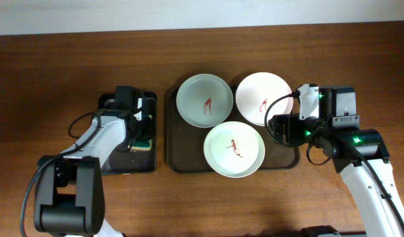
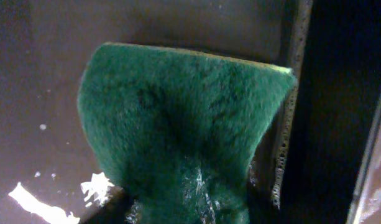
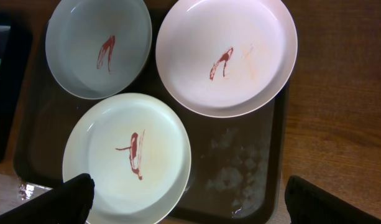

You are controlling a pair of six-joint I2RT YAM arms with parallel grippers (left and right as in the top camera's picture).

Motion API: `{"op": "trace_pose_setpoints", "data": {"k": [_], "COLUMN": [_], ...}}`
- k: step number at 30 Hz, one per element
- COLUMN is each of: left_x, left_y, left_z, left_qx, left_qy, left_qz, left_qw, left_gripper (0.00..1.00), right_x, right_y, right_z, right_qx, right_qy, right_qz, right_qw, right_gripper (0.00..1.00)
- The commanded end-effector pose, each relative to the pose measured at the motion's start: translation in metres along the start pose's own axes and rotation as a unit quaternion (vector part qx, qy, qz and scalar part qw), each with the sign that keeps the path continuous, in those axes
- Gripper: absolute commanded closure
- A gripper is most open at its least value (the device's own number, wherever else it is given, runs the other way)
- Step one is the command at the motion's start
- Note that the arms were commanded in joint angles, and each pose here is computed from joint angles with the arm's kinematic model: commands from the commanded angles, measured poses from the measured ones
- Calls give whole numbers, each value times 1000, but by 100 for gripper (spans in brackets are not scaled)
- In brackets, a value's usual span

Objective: Clean dirty plates on tray and stack at the side

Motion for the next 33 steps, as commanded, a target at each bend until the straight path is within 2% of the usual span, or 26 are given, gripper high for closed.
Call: {"op": "trace_pose_setpoints", "data": {"k": [1, 3, 7, 9, 10, 11, 13, 15, 19, 20, 21, 25, 28, 33], "left_x": [8, 5, -32, -36, -36, -36, -36, -36, -36, -36, -36, -37, -59, -78], "left_y": [2, 3, 7, 8, 8, 8, 8, 8, 8, 8, 8, 8, 4, 3], "left_z": [-2, -3, -1, -7, -8, -8, -8, -8, -8, -8, -8, -6, 2, 7], "left_qx": [-6, -6, -10, -10, -10, -10, -10, -10, -10, -10, -10, -10, -10, -10], "left_qy": [17, 19, -2, 11, 13, 13, 13, 13, 13, 13, 13, 10, -26, -60], "left_qz": [4, 7, 11, 13, 13, 14, 13, 13, 14, 14, 13, 13, -6, -11], "left_qw": [1000, 1000, 1000, 1000, 1000, 1000, 1000, 1000, 1000, 1000, 1000, 1000, 1000, 998], "left_gripper": [100, 100, 100, 100, 100, 100, 100, 100, 100, 100, 100, 100, 100, 100], "right_x": [-4, -2, 28, 63, 81, 99, 133, 155, 159, 159, 159, 159, 161, 162], "right_y": [5, 4, -1, -5, -9, -12, -16, -16, -14, -14, -13, -9, 9, 9], "right_z": [4, 4, -7, -17, -24, -33, -50, -61, -63, -63, -63, -65, -69, -71], "right_qx": [-4, -3, 13, 31, 40, 49, 69, 85, 92, 94, 99, 133, 107, 107], "right_qy": [-6, 0, 70, 137, 171, 204, 262, 290, 295, 295, 296, 304, 314, 315], "right_qz": [9, 9, 13, 31, 29, 30, 47, 71, 83, 83, 87, 88, 87, 69], "right_qw": [1000, 1000, 997, 990, 984, 977, 961, 951, 947, 947, 946, 939, 939, 941], "right_gripper": [1, 1, 1, 33, 56, 67, 76, 76, 76, 83, 96, 96, 96, 96]}}
Point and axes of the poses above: each gripper's point midway between its finger pads, its own x axis out along the fingers, its own y axis along the line the jaws close on, z = x × y, the point moved 7 cm from there along -x, back along the fingers, and after that the axes turned 1 degree about x, right-handed, at the moved point
